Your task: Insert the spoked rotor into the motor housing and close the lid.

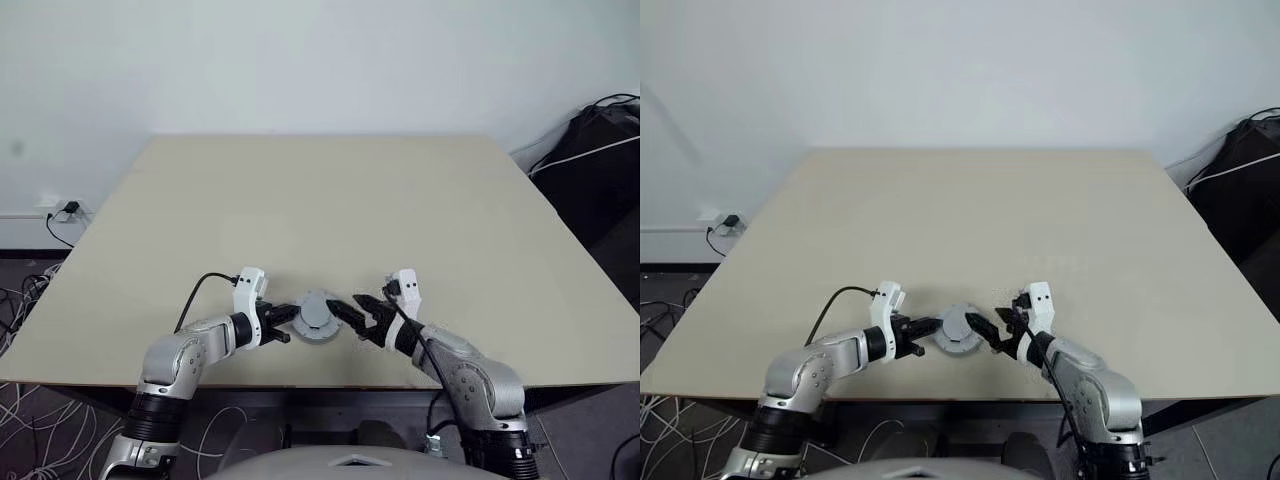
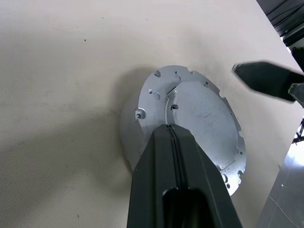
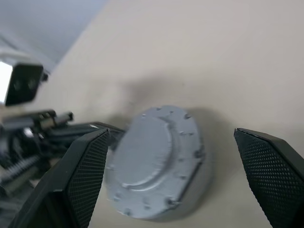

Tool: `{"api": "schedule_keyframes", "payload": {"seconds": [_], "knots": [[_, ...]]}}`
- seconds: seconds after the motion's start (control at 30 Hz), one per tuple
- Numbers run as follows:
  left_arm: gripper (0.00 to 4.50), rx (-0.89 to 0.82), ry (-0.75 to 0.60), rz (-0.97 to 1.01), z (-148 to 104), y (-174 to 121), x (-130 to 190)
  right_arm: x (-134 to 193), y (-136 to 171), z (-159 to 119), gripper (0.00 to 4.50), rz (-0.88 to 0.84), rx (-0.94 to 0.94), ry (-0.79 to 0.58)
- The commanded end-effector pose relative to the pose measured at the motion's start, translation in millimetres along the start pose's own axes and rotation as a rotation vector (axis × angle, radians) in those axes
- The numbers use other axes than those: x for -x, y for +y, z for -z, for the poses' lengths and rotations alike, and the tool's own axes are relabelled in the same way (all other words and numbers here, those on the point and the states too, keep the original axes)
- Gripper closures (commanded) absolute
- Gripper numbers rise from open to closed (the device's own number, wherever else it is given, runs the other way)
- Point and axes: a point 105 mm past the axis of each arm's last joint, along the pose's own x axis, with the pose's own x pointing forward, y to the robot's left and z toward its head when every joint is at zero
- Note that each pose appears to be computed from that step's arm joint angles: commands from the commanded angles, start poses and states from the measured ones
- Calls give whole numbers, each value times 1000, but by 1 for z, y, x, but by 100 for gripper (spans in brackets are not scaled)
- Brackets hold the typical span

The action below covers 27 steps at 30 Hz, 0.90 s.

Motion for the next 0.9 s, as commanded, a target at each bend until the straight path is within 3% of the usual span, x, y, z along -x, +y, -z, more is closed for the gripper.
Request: {"api": "schedule_keyframes", "payload": {"seconds": [0.03, 0.13, 0.37, 0.9], "knots": [[450, -3, 43, 13, 9, -4, -3, -1, 9, -9, 2, -30, -79, -24], [450, 0, 38, 13, 9, -4, -3, -4, 3, -1, 2, -1, -185, 13], [450, 3, 32, 11, 10, -4, -2, -9, -6, 8, 2, 46, -232, 69], [450, -1, 29, 8, 9, -4, -2, -15, 19, 27, 2, -150, -497, 170]]}}
